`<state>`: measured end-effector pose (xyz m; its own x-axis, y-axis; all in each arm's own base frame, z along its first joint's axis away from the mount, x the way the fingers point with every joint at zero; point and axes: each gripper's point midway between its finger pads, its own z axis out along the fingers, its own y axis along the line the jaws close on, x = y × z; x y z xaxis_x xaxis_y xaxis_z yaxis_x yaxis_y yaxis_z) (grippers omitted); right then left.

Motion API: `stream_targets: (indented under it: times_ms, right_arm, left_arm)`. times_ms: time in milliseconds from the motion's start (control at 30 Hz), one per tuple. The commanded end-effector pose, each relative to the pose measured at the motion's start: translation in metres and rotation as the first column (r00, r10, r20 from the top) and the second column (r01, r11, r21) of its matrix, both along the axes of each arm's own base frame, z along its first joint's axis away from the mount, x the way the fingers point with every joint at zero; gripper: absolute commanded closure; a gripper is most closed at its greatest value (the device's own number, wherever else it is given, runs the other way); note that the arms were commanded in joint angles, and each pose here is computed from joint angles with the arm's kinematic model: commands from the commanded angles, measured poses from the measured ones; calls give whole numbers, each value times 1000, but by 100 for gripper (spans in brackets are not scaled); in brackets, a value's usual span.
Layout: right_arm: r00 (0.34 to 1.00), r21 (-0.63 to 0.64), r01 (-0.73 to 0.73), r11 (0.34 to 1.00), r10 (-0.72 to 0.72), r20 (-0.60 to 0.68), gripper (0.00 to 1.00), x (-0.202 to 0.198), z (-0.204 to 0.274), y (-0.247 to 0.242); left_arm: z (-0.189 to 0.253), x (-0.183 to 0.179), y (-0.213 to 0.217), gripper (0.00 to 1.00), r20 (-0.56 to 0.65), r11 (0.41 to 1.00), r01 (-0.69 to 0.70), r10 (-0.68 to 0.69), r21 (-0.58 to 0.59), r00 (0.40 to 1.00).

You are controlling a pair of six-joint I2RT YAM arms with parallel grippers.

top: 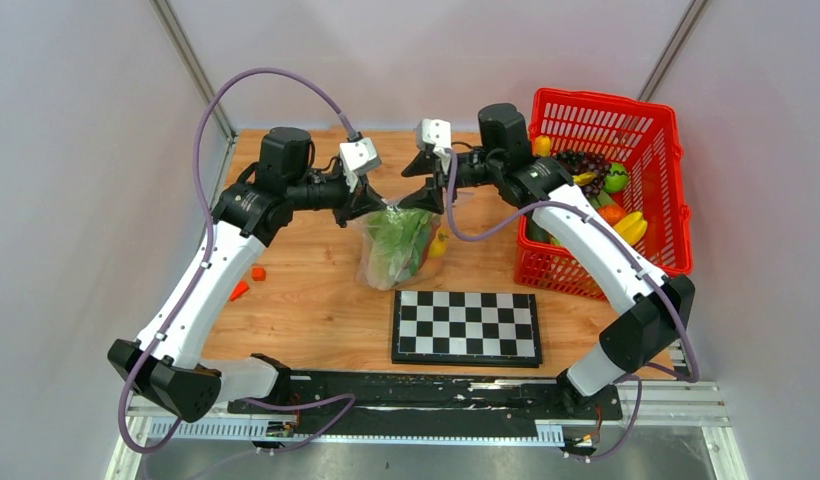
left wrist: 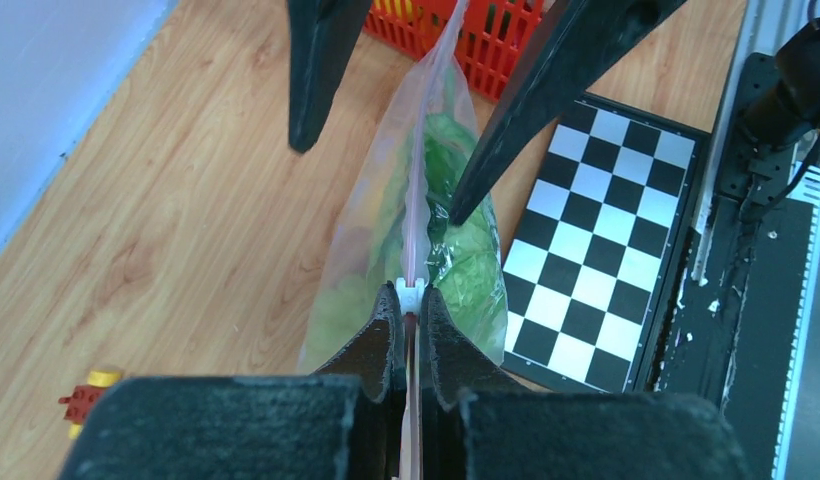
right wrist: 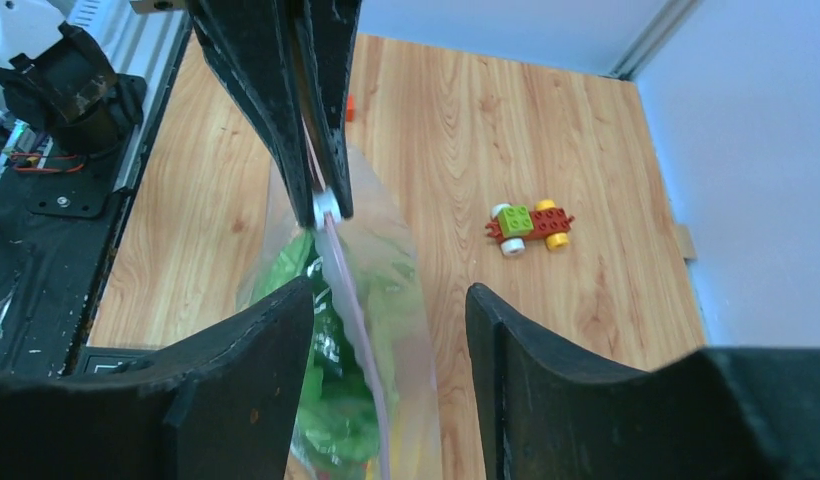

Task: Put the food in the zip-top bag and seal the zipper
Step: Zip the zipper food storage bag at the center of the board.

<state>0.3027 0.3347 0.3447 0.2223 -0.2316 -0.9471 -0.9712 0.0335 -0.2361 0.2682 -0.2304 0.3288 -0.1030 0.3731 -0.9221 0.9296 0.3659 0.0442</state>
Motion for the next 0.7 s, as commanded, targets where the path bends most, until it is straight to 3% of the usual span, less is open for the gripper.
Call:
stream_targets:
  times_ms: [0,100,267,367,667]
  right_arm:
    - [997,-31,-71,997,71,1,43,-5,-1,12]
    - [996,-53,-94,994,93,-19,53,-9,-7,18]
    - [996,-68,-89,994,87,-27,87,-8,-15,19]
    - [997,-70,-74,995,74,-15,99,-7,-17,18]
    - [975,-27,200,979,-197,101,100,32,-8,-4]
  left_arm:
    - [32,-1,-9,100,76,995,50,-44,-87,996]
    - [31,-1,-10,100,72,995,54,-47,-88,996]
    - [29,0,-9,100,68,996,47,-42,-81,997]
    - [26,1,-7,100,68,997,36,-31,-68,997]
    - [3,6,14,100,75,997,-65,63,37,995]
